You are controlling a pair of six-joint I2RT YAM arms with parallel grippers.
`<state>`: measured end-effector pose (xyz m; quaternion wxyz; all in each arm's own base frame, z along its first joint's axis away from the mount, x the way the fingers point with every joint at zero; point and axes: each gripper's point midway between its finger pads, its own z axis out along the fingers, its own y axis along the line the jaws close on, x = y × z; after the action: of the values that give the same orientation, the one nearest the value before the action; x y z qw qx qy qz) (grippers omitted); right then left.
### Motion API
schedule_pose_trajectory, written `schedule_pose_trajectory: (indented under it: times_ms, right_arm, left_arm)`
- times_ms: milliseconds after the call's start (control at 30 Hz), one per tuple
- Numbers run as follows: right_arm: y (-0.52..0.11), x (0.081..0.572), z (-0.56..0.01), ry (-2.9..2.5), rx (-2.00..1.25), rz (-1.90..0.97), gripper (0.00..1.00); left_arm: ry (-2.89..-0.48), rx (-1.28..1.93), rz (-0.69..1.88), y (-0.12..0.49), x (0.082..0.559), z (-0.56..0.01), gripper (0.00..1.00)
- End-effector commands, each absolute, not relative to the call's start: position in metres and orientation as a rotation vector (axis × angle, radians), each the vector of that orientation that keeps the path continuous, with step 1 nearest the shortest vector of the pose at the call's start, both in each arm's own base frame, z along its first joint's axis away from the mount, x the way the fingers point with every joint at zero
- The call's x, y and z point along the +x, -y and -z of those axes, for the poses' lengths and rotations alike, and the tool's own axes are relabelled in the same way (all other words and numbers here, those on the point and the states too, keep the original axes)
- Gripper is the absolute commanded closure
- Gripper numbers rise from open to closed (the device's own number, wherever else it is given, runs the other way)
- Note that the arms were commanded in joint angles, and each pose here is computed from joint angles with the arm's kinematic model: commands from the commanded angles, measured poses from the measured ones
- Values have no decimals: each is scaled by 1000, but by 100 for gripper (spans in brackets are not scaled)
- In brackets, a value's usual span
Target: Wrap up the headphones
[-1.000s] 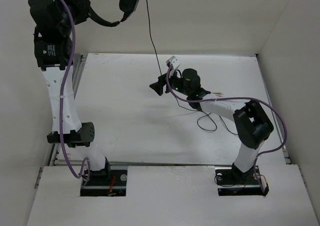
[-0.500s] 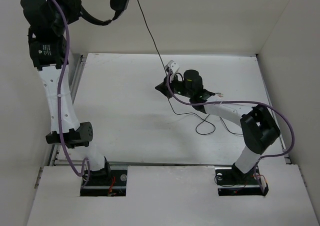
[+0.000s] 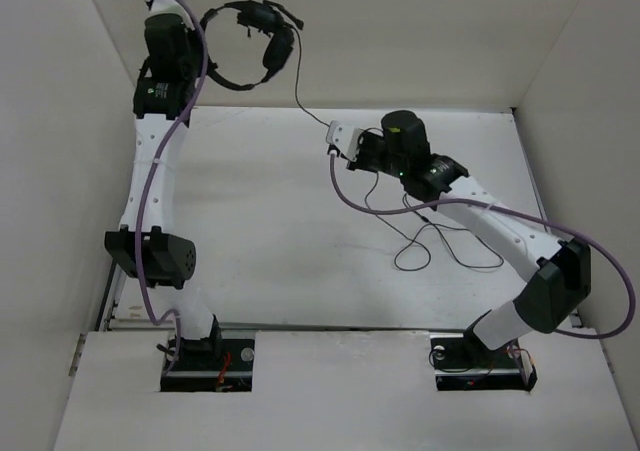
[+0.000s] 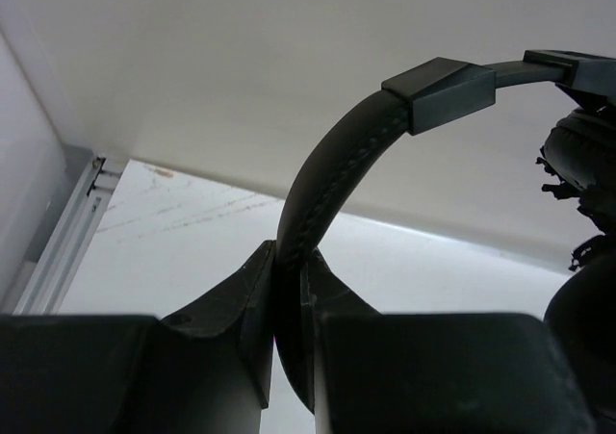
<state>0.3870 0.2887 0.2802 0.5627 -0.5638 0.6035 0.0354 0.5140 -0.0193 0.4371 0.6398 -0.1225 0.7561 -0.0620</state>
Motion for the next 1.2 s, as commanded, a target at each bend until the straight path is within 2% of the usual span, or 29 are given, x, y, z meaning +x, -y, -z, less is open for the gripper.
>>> schedule_pose_trajectory:
  times_ms: [0, 133, 367, 500, 600, 867, 1067, 1167]
  right_arm:
    - [-229, 405, -346, -1224, -1493, 417, 100]
    - [-222, 400, -411, -1040, -1523, 579, 100]
    - [-269, 380, -484, -743, -1534, 658, 100]
    - [-270, 397, -515, -691, -1474, 712, 100]
    - [-239, 425, -535, -714, -1389, 774, 100]
    - [-157, 476, -532, -877, -1274, 804, 100]
    - [-162, 481, -519, -919, -1248, 675, 100]
    - [-190, 468, -525, -861, -1265, 627, 100]
  left_arm:
    - [-1634, -230, 68, 32, 525, -450, 100]
    - [-1699, -144, 60, 69, 537, -418, 100]
    - [-1746, 3, 102, 143, 546, -387, 100]
    - [-1773, 135, 149, 188, 527, -371, 100]
    - [-1756, 234, 202, 212, 506, -369, 100]
    - [-1677, 430, 270, 229, 454, -383, 100]
    - [-1647, 557, 352, 250, 423, -389, 100]
    - [-1658, 587, 354, 259, 420, -382, 100]
